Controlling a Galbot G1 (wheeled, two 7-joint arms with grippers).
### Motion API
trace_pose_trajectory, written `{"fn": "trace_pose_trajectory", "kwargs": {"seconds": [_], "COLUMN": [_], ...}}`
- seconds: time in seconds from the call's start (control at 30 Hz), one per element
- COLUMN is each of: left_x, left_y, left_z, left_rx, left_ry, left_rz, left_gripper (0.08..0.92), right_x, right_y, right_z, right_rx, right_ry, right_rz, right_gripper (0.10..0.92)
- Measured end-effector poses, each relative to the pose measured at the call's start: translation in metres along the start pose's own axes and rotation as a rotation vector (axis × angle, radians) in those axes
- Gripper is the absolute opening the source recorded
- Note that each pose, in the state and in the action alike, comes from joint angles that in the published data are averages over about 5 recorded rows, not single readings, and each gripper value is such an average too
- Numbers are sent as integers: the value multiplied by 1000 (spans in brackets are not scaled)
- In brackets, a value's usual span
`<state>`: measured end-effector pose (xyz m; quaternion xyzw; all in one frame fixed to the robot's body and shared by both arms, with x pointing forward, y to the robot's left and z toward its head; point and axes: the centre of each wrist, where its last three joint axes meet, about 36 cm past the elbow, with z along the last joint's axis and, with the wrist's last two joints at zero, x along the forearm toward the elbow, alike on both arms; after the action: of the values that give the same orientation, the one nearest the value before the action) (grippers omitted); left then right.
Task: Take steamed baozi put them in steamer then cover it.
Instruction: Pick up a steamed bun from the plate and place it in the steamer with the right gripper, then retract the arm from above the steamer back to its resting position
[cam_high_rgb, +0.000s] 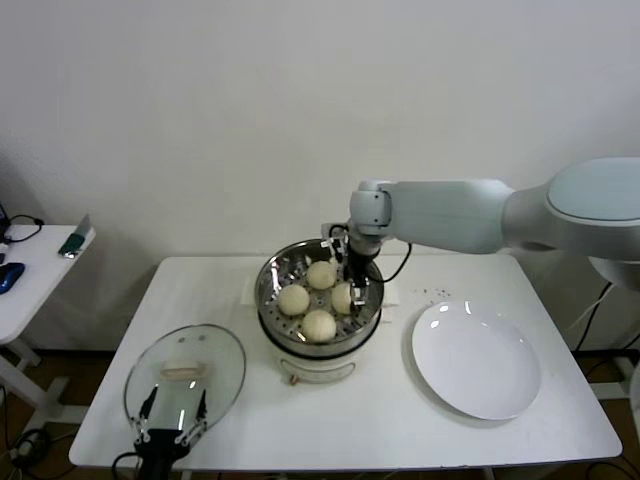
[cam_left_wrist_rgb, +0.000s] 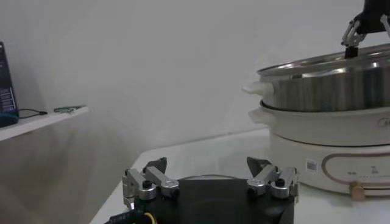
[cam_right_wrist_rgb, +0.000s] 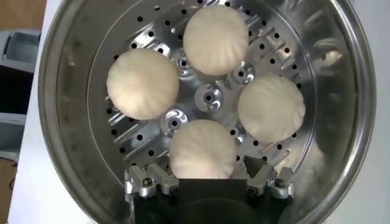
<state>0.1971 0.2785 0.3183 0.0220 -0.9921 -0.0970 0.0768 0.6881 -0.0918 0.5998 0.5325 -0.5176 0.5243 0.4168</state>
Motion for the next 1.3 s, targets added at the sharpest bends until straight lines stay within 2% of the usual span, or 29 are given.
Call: {"fn": "trace_pose_trajectory", "kwargs": {"seconds": [0.33,0.57,0.83,1.03,1.3], "left_x": [2,0,-3,-6,-6], "left_y": [2,5,4,4,-1], "left_z": [1,0,-4,-7,-14], "left_rx": [-10,-30,-47,-65,-77], "left_ry": [-3,-13,-28,-46,-62], "left_rz": [2,-2,-7,-19,-30], "left_gripper": [823,823,823,823,823], "right_x": [41,69,69,36,-7], "right_y": [-3,1,27,60,104], "right_z": [22,64,126,166,194], "right_rx": [0,-10,-33,-122,-257], "right_ry": [-54,-162,-371,-580,-809], "right_rz": [28,128,352,513,708], "right_gripper": [823,823,823,823,823]}}
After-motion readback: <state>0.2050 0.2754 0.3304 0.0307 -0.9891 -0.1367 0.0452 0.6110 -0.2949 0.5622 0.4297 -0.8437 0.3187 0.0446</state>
